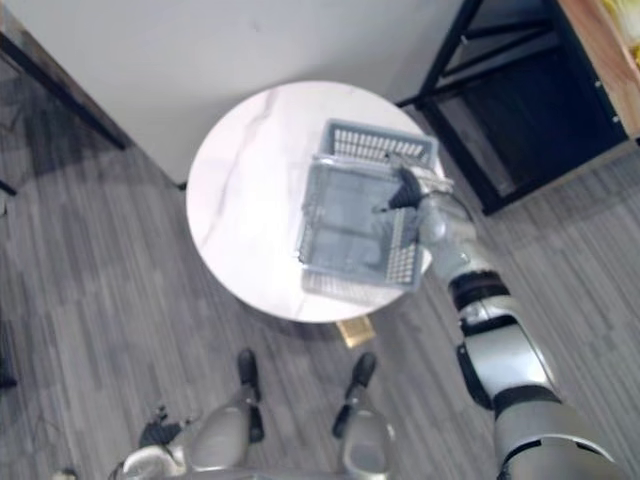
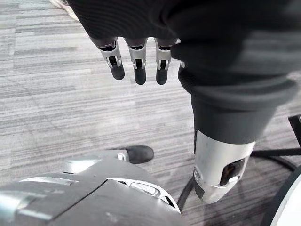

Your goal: Pick vegetable in the basket

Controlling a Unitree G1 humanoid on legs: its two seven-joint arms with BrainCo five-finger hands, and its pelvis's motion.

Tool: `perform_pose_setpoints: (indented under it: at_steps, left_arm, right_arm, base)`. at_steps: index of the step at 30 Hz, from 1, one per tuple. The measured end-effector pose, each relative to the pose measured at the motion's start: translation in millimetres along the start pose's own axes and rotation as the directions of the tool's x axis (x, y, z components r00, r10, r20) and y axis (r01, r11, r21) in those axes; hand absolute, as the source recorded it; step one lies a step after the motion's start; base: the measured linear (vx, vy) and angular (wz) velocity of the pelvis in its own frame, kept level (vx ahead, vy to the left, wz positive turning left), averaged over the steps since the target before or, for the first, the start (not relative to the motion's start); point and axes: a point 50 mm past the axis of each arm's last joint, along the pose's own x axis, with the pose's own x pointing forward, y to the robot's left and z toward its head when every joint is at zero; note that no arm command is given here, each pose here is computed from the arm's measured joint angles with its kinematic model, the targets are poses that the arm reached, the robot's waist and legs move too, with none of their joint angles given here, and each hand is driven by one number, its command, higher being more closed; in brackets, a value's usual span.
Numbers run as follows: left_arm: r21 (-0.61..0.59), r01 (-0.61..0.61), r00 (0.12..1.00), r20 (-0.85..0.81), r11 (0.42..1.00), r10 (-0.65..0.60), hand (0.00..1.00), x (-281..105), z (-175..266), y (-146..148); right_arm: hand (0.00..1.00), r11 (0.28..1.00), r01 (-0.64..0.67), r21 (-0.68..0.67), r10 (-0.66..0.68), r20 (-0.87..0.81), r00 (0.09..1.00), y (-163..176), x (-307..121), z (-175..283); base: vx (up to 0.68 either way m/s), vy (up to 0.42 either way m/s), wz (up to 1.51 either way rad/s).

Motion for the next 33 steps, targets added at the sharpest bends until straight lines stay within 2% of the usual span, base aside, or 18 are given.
perform_pose_setpoints:
  at_steps: [17,18,21,33]
  left_arm:
    - [-0.001,0.002,1.000,0.002,1.000,-0.002,0.00,0,1,-1]
    - [-0.001,0.003,1.000,0.005,1.000,-0.003,0.00,1,3,-1]
    - [-0.003,0.009,1.000,0.019,1.000,-0.009,0.00,3,8,-4]
    - [-0.004,0.015,0.999,0.030,1.000,-0.015,0.00,4,13,-7]
  right_arm:
    - [0.00,1.000,0.023,-0.009,-0.023,-0.052,0.998,-13,9,-3]
    - [1.00,0.999,0.024,-0.026,-0.026,-0.049,0.998,-15,10,-1]
    - [1.00,0.998,0.043,-0.041,-0.044,-0.031,0.999,-23,14,5]
    - [1.00,0.997,0.014,-0.069,-0.015,-0.013,1.000,-19,15,9]
  base:
    - [0.02,0.008,0.07]
    - [-0.01,0.005,0.10]
    - [-0.01,0.003,0.09]
    - [0.02,0.006,0.04]
